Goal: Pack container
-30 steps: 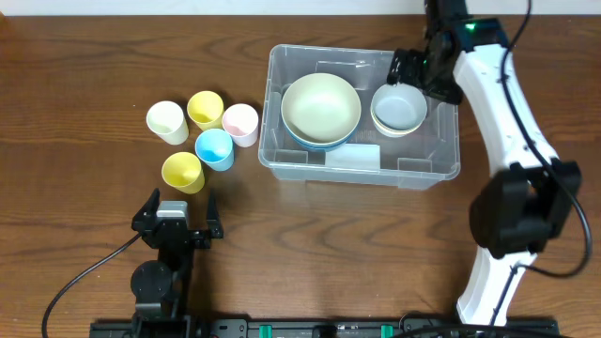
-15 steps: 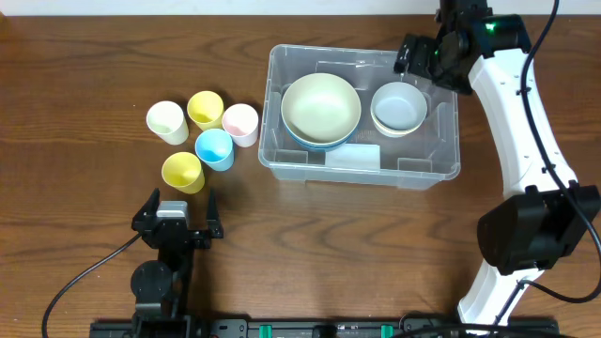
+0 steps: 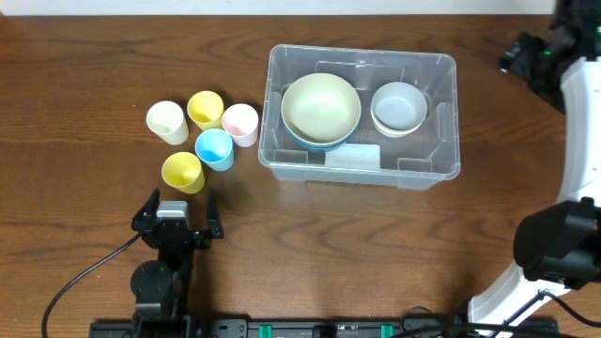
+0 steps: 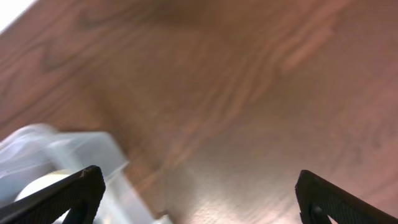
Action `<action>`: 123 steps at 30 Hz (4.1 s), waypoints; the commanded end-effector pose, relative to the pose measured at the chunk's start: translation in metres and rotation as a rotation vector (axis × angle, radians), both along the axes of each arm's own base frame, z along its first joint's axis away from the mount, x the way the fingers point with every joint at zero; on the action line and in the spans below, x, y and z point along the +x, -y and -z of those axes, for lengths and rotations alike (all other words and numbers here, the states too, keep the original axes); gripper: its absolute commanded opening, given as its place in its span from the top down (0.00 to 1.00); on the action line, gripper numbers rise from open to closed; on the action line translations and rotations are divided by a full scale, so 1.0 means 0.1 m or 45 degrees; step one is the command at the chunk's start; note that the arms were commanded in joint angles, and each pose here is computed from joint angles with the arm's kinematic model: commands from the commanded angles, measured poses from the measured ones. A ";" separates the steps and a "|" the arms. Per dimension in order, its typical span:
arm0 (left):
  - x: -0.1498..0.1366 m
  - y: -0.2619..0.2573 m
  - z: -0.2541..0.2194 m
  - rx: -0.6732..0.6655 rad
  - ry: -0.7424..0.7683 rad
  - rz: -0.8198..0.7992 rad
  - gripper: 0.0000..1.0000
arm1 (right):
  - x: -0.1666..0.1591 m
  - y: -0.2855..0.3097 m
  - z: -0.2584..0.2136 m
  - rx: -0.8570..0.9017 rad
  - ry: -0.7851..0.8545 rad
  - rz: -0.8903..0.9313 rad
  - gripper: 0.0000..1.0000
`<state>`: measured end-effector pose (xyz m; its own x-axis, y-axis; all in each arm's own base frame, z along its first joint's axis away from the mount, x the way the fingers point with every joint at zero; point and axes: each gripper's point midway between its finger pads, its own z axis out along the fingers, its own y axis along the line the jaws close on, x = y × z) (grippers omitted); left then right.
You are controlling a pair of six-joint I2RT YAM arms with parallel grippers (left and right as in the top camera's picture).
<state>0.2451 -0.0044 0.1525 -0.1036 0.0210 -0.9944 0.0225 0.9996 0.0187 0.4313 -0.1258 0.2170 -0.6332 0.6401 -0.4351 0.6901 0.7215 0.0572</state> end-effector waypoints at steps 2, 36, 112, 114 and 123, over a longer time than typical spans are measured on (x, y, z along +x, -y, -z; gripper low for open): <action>-0.01 0.01 0.15 0.016 -0.058 0.015 0.02 | -0.06 0.13 0.15 0.005 -0.065 0.075 0.01; 0.00 0.04 0.09 0.000 -0.028 0.028 0.02 | 0.06 0.29 1.11 0.037 -0.307 0.127 0.01; 0.43 -0.78 1.06 -1.007 -1.388 -1.006 0.02 | 0.06 0.28 1.11 0.036 -0.307 0.126 0.01; 0.42 -0.78 1.11 -1.005 -1.409 -1.013 0.02 | 0.06 0.28 1.11 0.036 -0.307 0.126 0.01; 0.46 -0.74 1.10 -1.029 -1.405 -0.983 0.19 | 0.06 0.28 1.11 0.036 -0.307 0.126 0.01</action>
<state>0.2839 0.0683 0.0356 -0.5069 -0.8514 -0.1347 -0.8368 0.5236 -0.1603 0.4393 -0.1474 0.1111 -0.6645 0.7001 -0.2614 0.7382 0.6694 -0.0836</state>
